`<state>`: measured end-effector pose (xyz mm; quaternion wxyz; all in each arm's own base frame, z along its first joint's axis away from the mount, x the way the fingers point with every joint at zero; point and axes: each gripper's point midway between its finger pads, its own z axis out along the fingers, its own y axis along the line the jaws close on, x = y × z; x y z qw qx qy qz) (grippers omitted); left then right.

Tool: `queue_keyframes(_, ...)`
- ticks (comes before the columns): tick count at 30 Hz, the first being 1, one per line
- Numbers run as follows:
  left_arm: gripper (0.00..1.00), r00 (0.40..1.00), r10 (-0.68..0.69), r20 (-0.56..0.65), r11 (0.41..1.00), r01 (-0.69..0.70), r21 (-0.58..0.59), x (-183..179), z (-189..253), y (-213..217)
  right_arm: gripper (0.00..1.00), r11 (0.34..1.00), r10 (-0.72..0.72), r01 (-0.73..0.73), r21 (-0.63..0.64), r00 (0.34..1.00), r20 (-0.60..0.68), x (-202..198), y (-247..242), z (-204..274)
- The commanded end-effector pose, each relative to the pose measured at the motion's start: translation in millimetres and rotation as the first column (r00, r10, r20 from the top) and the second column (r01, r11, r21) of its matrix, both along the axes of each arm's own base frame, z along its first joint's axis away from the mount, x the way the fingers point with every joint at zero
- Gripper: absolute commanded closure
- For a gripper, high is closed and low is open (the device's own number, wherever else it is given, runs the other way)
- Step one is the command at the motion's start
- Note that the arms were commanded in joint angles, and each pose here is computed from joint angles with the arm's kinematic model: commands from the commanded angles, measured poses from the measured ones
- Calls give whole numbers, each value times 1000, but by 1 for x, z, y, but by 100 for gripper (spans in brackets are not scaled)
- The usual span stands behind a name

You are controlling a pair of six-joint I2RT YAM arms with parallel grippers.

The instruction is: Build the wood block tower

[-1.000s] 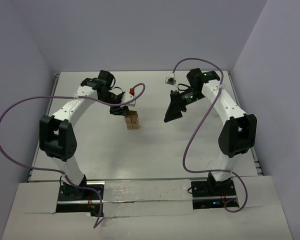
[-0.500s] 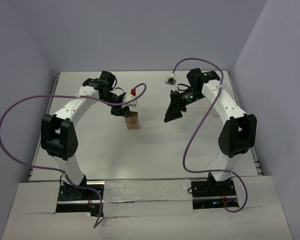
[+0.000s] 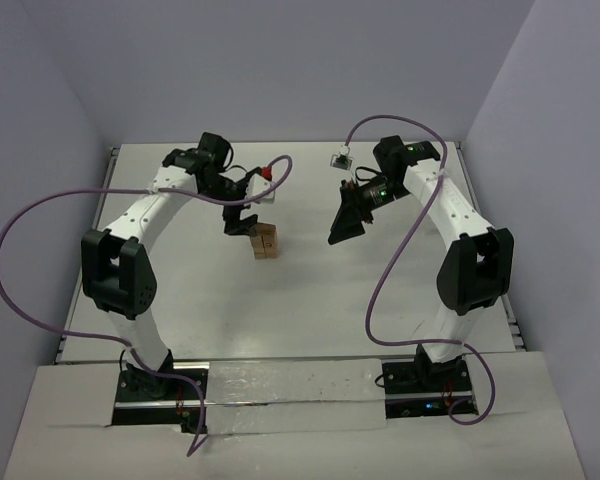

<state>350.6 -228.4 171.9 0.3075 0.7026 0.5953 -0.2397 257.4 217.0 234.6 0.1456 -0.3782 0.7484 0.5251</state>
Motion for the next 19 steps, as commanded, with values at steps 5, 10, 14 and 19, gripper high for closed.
queue_keyframes(5, 1, 694, 711, -110, 659, -713, -239, 46, 131, 95, 0, 891, -322, 392, -230, 901, 292, 50, -35, 1)
queue_keyframes(10, 1, 275, 935, -224, 194, -925, -326, 17, 106, 206, 0, 639, -564, 725, -257, 669, 485, 94, -90, -23)
queue_keyframes(14, 1, 97, 961, -258, 19, -957, -289, -1, 70, 248, 0, 461, -693, 855, -237, 514, 505, 107, -137, -33)
queue_keyframes(19, 1, 25, 967, -254, -61, -943, -326, -19, 55, 269, 0, 348, -750, 912, -216, 410, 520, 103, -176, -43)
